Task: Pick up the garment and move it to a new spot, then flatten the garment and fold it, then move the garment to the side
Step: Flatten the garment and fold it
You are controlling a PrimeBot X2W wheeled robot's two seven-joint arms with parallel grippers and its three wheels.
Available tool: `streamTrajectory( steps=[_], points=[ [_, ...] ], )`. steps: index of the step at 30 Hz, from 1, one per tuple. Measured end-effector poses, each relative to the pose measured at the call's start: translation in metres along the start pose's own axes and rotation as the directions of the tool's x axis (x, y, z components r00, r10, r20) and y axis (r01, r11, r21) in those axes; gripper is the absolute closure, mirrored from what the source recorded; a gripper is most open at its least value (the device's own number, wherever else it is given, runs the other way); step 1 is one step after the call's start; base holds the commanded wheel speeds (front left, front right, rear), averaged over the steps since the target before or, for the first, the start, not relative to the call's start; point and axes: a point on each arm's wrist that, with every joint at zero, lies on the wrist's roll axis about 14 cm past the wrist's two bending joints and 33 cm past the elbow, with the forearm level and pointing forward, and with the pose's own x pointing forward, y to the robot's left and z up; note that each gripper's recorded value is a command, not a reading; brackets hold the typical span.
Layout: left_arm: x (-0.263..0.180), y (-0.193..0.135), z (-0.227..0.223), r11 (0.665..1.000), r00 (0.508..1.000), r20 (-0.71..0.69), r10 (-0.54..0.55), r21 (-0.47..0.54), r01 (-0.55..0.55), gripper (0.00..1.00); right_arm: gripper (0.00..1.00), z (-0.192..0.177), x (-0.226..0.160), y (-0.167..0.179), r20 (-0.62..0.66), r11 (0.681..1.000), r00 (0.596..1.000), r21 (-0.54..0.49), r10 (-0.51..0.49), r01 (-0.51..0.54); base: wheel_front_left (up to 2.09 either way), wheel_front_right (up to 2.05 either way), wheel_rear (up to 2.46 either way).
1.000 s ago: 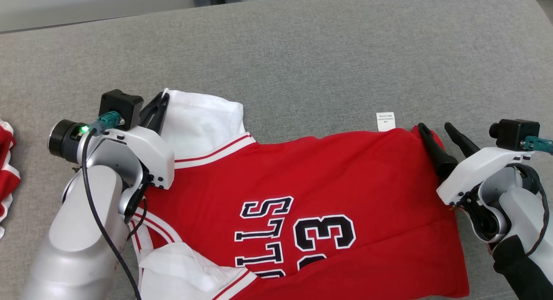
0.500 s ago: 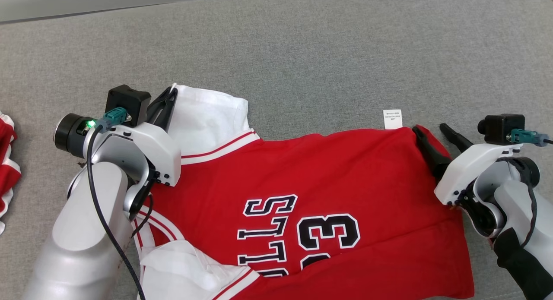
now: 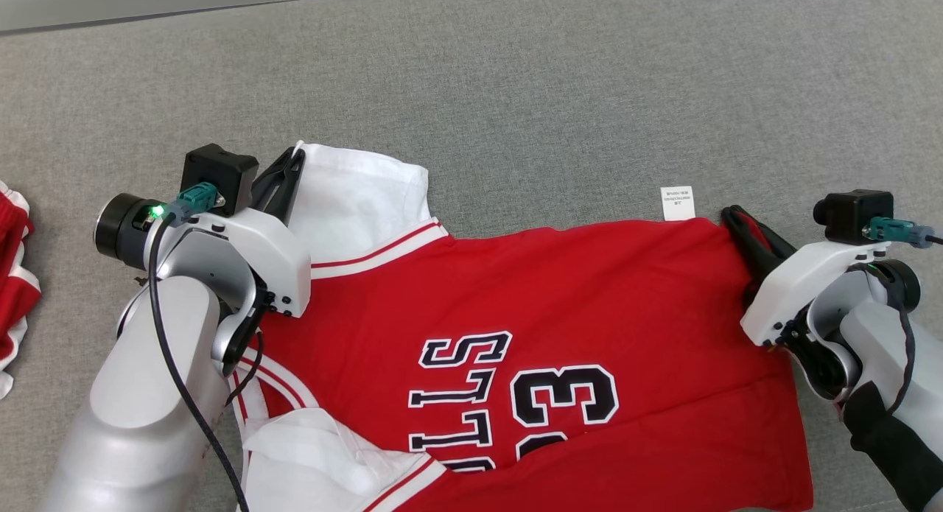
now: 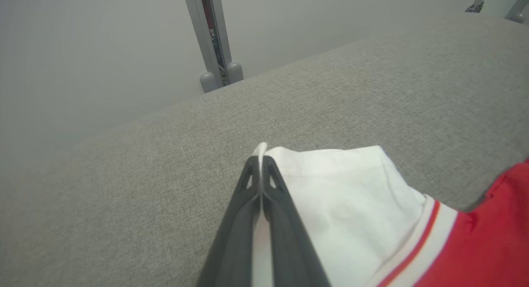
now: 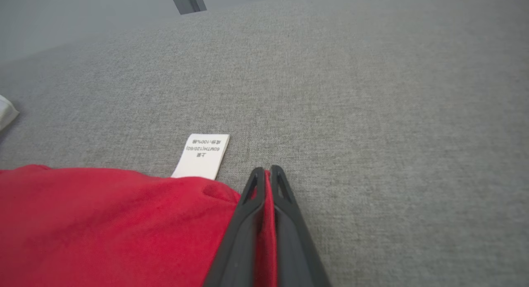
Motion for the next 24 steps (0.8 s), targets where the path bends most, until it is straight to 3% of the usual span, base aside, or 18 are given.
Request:
streamTrajectory(
  steps=[14, 24],
  points=[
    [-0.009, 0.007, 0.019, 0.995, 0.996, 0.075, 0.046, -0.086, -0.040, 1.00, 1.00, 0.030, -0.008, -0.014, 0.163, 0.976, 0.983, 0.212, -0.088, 0.053, 0.00, 0.00, 0.00],
    [-0.028, 0.023, 0.034, 0.979, 0.979, 0.161, 0.123, -0.182, -0.093, 1.00, 1.00, 0.034, -0.013, 0.002, 0.163, 0.999, 0.987, 0.053, 0.001, -0.010, 0.00, 0.00, 0.00]
  ],
)
